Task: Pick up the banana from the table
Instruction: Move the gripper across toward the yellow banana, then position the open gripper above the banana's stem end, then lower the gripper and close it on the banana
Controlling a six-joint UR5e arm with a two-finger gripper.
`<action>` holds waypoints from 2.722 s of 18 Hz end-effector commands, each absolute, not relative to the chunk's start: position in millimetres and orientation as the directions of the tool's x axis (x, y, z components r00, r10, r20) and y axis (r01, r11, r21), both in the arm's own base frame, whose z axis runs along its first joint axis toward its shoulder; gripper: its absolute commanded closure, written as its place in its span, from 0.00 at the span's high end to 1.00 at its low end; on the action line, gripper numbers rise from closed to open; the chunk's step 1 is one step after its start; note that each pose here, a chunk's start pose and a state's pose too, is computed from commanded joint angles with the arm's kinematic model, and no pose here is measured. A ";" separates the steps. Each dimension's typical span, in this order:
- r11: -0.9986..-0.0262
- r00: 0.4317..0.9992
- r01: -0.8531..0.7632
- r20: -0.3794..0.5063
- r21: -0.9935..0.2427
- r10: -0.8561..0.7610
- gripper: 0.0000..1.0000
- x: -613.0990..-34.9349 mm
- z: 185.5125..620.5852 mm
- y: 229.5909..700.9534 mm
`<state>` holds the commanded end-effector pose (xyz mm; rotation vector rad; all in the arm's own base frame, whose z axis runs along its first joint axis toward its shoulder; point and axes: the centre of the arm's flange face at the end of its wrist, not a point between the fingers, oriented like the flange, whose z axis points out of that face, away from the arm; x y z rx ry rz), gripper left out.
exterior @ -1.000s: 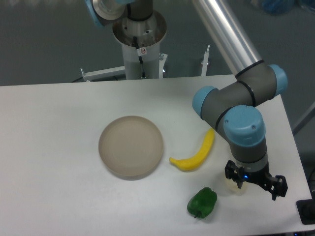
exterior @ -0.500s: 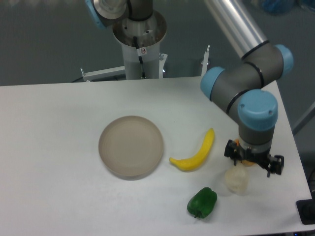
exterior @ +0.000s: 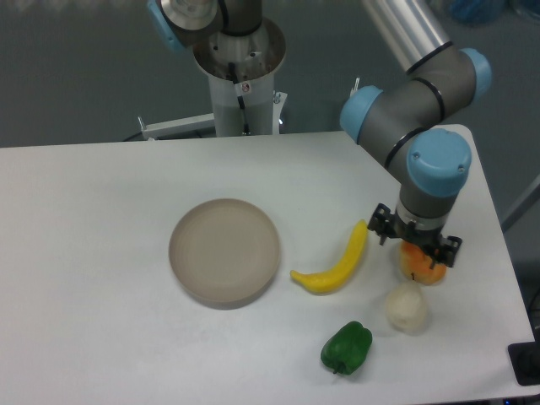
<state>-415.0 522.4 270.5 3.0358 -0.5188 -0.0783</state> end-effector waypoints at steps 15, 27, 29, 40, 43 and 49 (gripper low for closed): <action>-0.975 0.975 -0.222 -0.034 -0.011 -0.222 1.00 -381.0 216.5 512.7; -0.984 0.984 -0.180 -0.015 -0.002 -0.180 1.00 -369.3 196.5 508.7; -0.984 0.983 -0.180 -0.019 -0.005 -0.180 1.00 -364.0 194.2 511.5; -0.984 0.984 -0.177 -0.014 0.002 -0.177 0.80 -362.5 182.8 511.1; -0.984 0.984 -0.178 -0.014 0.002 -0.178 0.57 -362.6 182.8 511.1; -0.983 0.983 -0.181 -0.017 0.000 -0.181 0.33 -362.9 184.3 511.4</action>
